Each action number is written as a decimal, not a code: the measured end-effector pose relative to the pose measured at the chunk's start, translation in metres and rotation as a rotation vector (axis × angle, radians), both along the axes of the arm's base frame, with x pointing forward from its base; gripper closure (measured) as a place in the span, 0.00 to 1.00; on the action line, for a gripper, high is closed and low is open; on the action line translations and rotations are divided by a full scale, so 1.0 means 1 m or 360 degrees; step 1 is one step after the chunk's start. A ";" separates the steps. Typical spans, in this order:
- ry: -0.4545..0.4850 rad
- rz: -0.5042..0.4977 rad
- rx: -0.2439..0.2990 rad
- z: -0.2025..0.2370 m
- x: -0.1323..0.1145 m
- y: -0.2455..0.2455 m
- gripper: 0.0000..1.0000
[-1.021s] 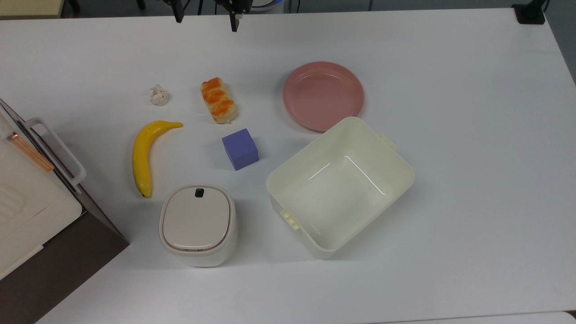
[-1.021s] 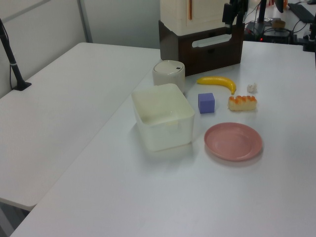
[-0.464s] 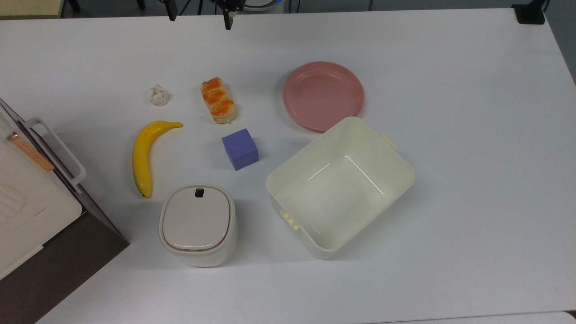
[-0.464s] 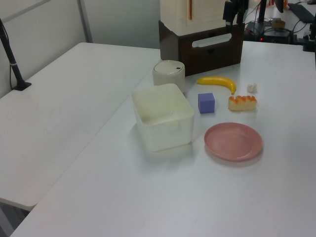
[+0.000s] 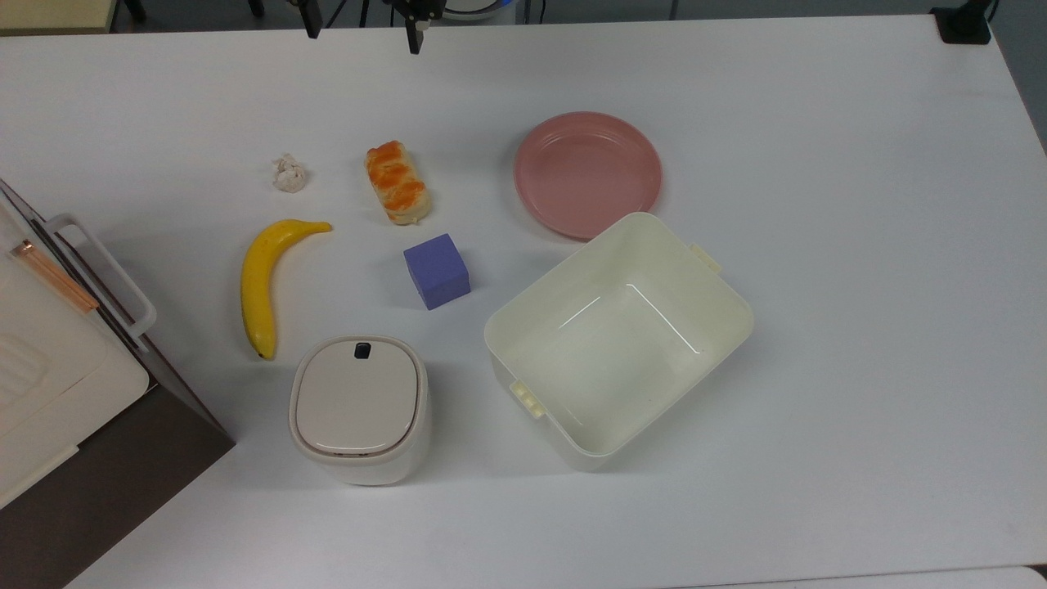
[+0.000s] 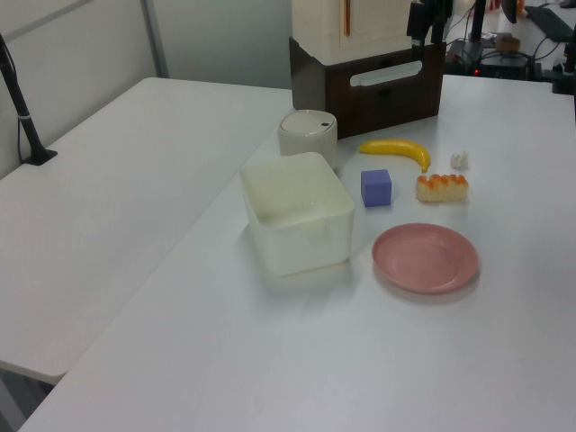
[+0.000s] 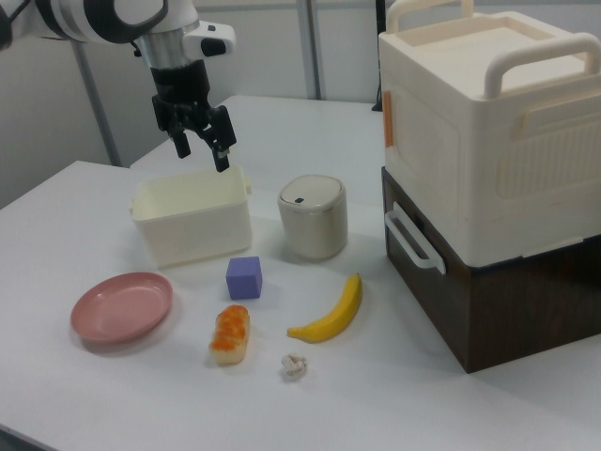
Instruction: Put the bread on a plate
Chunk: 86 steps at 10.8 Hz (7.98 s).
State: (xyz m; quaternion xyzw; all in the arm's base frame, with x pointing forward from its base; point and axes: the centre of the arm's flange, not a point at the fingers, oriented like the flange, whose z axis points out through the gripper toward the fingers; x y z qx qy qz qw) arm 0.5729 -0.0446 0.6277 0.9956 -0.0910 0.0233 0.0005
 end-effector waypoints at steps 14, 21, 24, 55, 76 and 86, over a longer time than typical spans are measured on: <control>0.0101 0.0122 -0.0047 -0.024 -0.001 0.008 0.00; 0.0520 0.0484 -0.0321 -0.117 -0.016 0.007 0.00; 0.0570 0.0525 -0.0335 -0.147 -0.021 -0.001 0.00; 0.0433 0.1061 -0.0385 -0.328 -0.012 0.015 0.04; 0.0538 0.1313 -0.0184 -0.224 -0.056 0.236 0.86; 0.0549 0.1287 -0.0175 -0.230 -0.048 0.229 0.12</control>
